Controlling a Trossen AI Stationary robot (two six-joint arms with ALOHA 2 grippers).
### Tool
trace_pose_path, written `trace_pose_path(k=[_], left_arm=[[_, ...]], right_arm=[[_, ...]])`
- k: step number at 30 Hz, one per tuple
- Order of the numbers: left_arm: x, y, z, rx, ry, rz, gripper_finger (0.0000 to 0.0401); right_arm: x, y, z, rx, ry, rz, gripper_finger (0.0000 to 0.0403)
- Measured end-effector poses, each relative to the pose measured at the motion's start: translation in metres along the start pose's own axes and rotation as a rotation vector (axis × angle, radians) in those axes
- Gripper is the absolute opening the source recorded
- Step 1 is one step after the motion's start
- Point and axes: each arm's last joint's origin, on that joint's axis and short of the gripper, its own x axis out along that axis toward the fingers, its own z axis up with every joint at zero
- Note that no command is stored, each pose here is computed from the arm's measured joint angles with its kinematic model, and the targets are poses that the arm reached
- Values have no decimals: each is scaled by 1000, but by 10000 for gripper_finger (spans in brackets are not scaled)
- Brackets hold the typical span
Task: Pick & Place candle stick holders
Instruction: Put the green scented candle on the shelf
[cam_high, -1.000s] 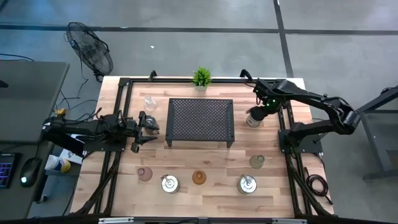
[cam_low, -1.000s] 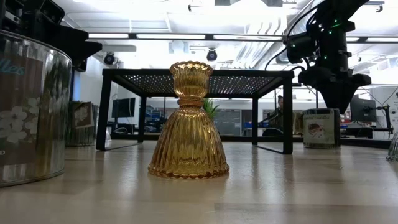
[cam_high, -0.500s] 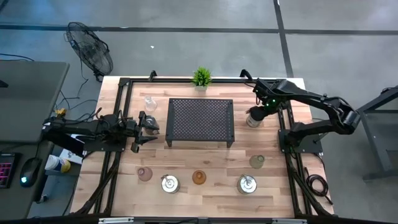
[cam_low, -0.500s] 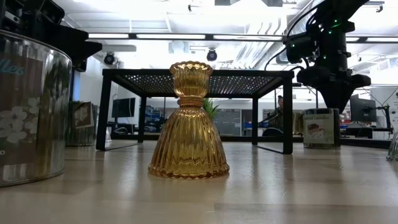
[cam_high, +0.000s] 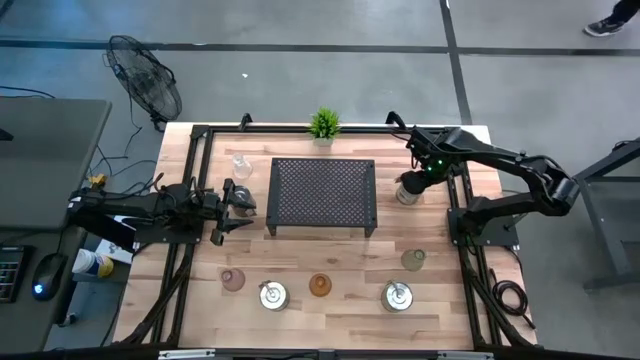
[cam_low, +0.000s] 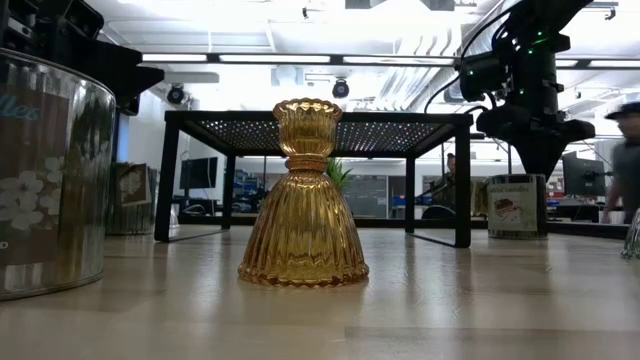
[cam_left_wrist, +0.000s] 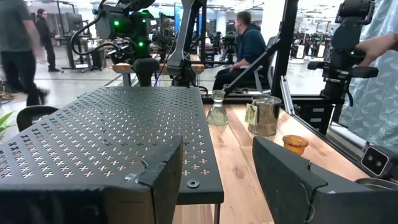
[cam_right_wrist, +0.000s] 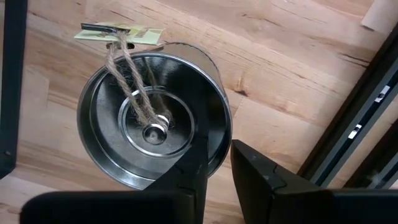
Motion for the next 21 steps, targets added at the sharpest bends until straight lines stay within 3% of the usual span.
trace_pose_path(k=[12, 21], left_arm=[[0, 0, 0, 0, 0, 0, 188], [0, 0, 0, 0, 0, 0, 188]], right_arm=[[0, 0, 0, -2, -5, -5, 88], [0, 1, 1, -1, -16, 3, 74]])
